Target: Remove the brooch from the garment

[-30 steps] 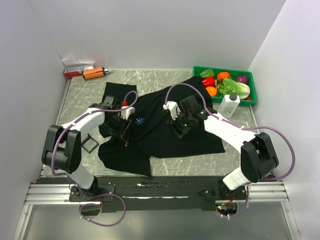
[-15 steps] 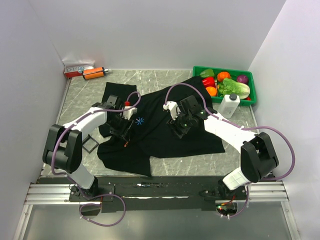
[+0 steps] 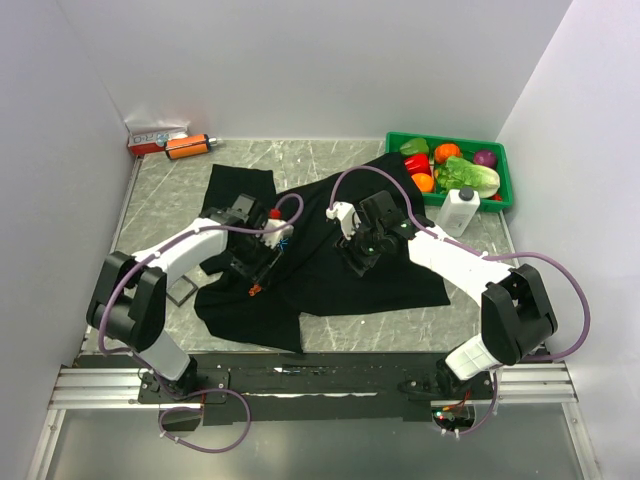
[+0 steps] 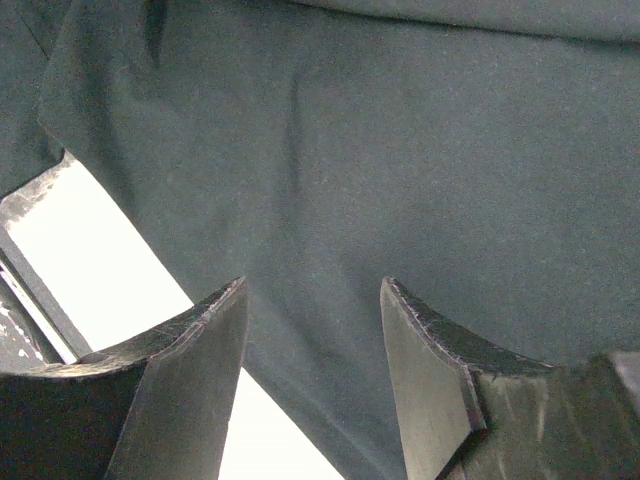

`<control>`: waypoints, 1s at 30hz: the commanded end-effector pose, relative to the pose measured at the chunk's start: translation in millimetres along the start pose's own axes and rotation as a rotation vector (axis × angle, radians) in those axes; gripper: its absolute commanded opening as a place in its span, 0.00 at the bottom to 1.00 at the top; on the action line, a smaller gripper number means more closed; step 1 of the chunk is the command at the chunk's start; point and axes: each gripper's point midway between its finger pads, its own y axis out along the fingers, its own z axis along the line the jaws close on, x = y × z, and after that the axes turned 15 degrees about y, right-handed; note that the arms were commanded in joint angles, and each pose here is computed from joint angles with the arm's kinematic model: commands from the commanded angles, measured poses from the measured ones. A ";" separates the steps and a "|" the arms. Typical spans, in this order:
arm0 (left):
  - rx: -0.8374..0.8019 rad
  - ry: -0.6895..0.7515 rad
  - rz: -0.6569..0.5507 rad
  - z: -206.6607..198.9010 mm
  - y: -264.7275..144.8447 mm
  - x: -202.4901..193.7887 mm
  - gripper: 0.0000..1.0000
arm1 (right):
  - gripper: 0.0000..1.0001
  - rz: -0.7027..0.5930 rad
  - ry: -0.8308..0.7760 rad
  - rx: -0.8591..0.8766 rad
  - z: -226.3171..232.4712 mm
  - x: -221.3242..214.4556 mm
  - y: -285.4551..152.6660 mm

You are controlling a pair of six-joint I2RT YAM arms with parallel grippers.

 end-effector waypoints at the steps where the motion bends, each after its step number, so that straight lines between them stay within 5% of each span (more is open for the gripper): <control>1: 0.088 0.072 0.063 10.0 0.9 -8.9 0.56 | 0.63 -0.045 -0.032 -0.001 2.4 15.3 -1.6; 17: 0.091 0.133 0.110 -1.4 16.6 -3.5 0.56 | 0.63 -0.046 -0.031 0.002 1.7 16.3 0.0; 30: 0.217 0.116 0.128 21.1 3.7 3.3 0.29 | 0.63 -0.042 -0.032 0.002 2.6 15.7 0.0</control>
